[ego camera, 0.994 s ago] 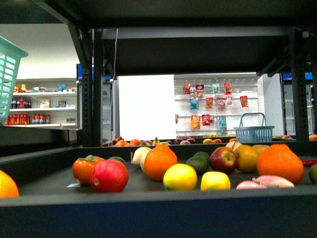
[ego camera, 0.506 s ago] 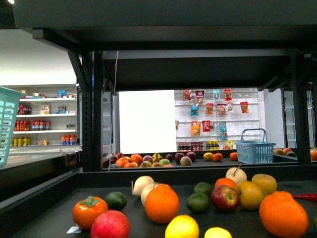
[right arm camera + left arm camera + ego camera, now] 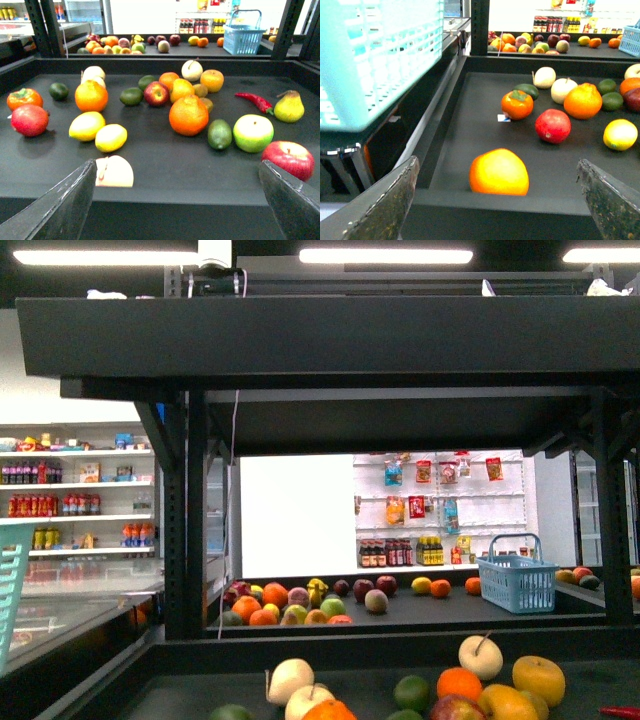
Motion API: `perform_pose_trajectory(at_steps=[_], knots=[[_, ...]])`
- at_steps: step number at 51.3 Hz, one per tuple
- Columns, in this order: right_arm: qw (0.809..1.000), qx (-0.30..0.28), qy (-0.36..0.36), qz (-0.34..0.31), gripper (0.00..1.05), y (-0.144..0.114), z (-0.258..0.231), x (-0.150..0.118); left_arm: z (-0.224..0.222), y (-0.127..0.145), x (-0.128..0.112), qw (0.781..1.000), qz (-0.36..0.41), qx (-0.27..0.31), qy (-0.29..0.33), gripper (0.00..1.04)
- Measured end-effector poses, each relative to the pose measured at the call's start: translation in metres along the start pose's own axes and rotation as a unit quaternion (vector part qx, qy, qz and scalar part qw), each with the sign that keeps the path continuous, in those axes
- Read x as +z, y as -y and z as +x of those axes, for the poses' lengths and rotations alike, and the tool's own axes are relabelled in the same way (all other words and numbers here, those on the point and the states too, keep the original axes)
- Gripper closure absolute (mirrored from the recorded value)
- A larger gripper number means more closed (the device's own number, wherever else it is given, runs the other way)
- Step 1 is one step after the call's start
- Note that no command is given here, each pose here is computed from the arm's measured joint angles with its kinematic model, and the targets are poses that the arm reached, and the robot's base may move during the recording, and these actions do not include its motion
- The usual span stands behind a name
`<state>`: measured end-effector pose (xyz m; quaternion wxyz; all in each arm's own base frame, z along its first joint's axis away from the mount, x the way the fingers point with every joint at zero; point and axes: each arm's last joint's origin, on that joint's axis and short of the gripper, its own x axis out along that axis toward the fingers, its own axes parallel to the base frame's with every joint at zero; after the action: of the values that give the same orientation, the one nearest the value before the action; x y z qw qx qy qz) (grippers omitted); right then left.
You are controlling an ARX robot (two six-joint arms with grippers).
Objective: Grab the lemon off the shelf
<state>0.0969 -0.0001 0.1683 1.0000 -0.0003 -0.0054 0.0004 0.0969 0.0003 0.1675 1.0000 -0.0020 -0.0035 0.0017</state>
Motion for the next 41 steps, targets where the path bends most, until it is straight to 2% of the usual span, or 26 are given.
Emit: perform_pose_trajectory(at_steps=[41], knots=[[1.000, -0.001, 0.000, 0.000, 0.07, 0.0001, 0.0000, 0.0000, 0.0000, 0.0000, 0.0000, 1.000, 0.000, 0.000, 0.000, 0.08]])
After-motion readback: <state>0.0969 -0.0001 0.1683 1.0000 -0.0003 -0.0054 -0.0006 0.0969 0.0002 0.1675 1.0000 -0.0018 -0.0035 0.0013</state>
